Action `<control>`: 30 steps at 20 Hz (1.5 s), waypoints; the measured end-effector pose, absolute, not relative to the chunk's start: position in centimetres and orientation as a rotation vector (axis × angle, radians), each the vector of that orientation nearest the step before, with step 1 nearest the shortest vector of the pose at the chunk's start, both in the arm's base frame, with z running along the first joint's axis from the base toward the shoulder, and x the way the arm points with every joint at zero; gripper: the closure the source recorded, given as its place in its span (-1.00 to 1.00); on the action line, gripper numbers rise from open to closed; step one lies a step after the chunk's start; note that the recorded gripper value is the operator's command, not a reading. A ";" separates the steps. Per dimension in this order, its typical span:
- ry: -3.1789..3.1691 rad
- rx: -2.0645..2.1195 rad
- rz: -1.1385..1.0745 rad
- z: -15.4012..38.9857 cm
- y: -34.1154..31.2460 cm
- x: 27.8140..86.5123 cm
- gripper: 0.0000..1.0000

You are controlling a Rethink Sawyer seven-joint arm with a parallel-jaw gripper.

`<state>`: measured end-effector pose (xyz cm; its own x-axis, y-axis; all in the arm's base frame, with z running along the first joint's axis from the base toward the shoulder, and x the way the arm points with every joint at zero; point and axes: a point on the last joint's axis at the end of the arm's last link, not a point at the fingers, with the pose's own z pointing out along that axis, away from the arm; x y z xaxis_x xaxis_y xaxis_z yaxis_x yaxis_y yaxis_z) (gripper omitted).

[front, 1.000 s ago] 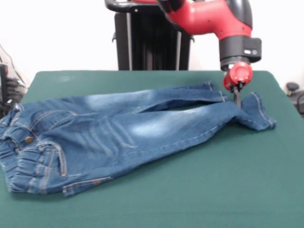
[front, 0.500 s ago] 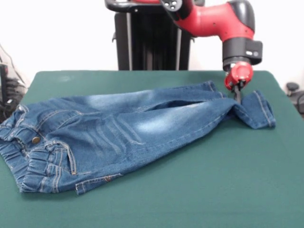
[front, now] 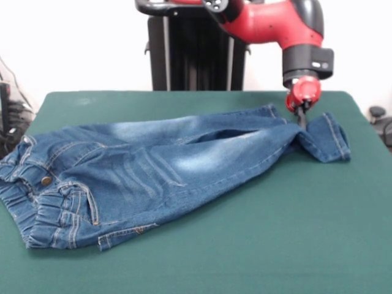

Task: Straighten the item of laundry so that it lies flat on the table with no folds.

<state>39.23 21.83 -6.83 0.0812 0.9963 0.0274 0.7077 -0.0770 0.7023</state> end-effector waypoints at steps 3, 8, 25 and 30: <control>1.704 1.846 0.716 -6.3 21.7 39.6 -1.00; 1.711 1.845 0.725 -5.2 21.3 40.5 -1.00; 2.003 2.029 0.613 2.5 19.6 41.9 -1.00; 2.024 2.020 0.592 3.8 18.9 42.4 -1.00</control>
<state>42.37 18.86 3.80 -0.0307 0.9917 0.1249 0.9027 -0.0262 0.4295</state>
